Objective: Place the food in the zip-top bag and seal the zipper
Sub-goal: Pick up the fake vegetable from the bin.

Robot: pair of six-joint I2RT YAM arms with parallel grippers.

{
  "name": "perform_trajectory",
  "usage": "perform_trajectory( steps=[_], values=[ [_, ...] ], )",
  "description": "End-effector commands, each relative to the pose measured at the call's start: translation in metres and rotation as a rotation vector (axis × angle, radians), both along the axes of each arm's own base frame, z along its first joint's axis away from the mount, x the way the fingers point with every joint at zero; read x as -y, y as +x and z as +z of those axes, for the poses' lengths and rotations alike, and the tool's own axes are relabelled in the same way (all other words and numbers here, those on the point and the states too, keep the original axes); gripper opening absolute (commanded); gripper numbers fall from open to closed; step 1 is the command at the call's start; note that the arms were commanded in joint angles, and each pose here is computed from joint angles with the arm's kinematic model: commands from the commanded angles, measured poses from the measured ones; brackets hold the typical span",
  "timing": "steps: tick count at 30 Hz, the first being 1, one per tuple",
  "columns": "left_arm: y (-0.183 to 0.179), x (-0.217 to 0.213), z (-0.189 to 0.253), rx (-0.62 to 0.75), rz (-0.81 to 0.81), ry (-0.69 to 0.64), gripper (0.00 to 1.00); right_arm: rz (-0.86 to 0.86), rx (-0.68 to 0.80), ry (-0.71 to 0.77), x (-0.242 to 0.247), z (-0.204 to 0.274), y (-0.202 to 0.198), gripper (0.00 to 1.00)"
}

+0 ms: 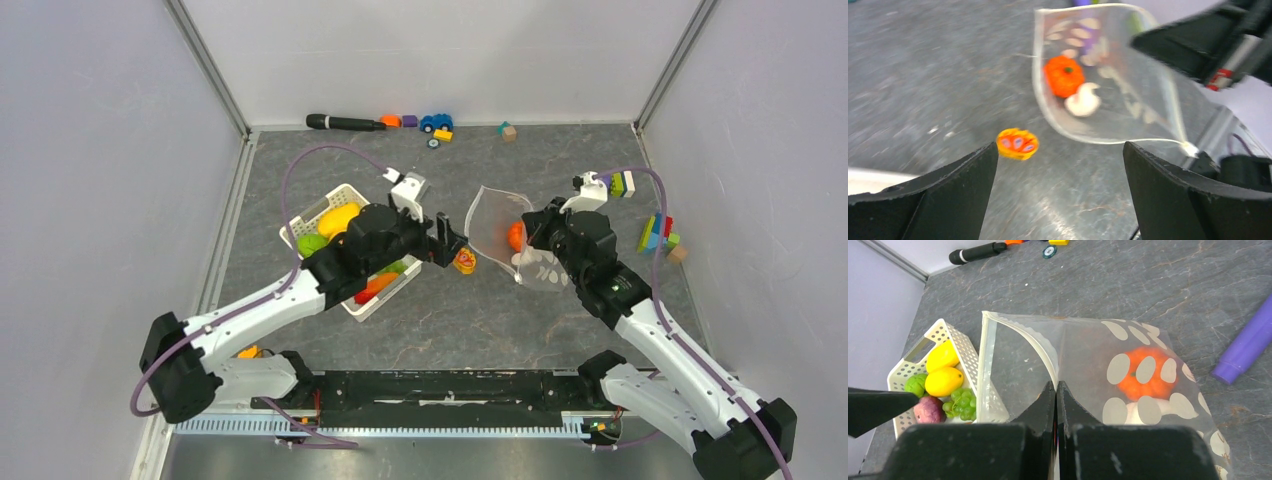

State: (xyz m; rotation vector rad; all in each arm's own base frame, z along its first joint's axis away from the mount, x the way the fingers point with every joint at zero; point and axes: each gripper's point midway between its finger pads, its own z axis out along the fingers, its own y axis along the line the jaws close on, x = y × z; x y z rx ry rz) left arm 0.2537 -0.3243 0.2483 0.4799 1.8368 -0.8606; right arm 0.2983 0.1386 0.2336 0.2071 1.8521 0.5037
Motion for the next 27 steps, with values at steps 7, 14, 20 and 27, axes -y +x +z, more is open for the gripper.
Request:
perform_trajectory(
  steps=[7,14,20,27],
  values=[
    [0.041,-0.171,-0.042,-0.133,0.863,0.369,1.0,-0.06,0.073,-0.009,0.01,0.023,0.009,0.0],
    [0.042,-0.218,-0.074,-0.309,1.007,0.368,1.0,-0.083,0.076,-0.015,0.014,0.023,0.01,0.0],
    [0.04,-0.251,-0.087,-0.373,1.074,0.403,1.0,-0.072,0.072,-0.012,0.012,0.022,0.009,0.0],
    [0.04,-0.259,-0.106,-0.42,1.073,0.447,1.0,-0.051,0.056,-0.014,0.006,0.017,0.011,0.0]
  ],
)
